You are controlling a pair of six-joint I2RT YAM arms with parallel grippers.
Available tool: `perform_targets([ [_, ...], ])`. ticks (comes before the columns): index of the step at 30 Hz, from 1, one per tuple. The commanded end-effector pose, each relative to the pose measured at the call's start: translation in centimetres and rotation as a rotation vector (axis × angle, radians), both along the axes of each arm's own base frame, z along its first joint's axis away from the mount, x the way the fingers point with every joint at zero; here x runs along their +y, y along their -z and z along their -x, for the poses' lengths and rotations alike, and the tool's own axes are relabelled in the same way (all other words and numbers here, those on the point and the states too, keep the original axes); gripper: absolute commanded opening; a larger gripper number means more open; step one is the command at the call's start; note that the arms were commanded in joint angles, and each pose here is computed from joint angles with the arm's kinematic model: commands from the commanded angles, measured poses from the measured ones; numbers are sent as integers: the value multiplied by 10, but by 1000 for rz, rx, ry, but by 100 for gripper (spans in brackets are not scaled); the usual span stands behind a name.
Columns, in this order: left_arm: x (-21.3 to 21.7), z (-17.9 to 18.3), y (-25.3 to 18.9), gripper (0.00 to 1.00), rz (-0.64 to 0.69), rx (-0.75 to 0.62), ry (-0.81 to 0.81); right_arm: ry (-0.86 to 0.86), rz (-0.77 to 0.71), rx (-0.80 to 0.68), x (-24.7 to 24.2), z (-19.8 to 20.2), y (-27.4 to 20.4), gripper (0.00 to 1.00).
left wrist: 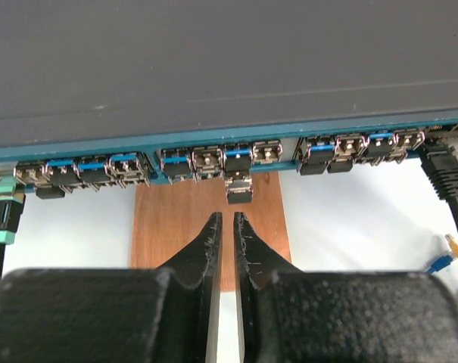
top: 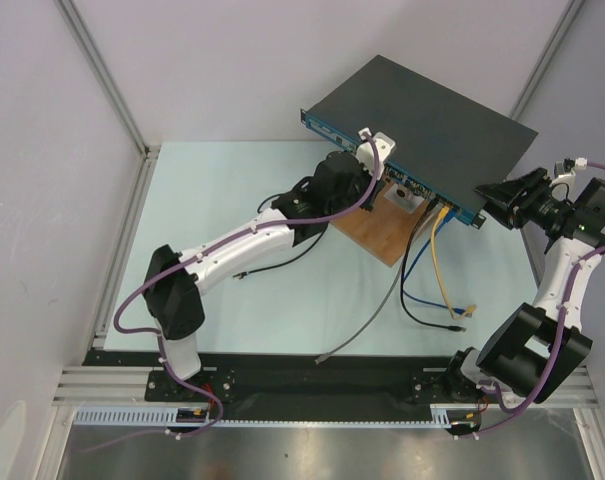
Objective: Insert the plug into the switch port
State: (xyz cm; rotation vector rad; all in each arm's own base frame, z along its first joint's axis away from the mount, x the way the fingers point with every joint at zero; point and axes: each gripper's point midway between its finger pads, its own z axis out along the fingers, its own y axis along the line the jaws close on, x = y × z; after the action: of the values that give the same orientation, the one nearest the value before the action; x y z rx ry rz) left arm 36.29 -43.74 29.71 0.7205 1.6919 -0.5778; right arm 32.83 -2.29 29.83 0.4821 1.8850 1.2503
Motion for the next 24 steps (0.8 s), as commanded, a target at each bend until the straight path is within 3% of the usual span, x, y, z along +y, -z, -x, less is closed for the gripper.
perform_targets([
  [1,-9,-3,-35,13,74,-53,22,-80,80,-106,11,-2,-11,0],
  [24,-24,-21,-30,13,61,-77,2,-83,80,-104,10,-1,-10,0],
])
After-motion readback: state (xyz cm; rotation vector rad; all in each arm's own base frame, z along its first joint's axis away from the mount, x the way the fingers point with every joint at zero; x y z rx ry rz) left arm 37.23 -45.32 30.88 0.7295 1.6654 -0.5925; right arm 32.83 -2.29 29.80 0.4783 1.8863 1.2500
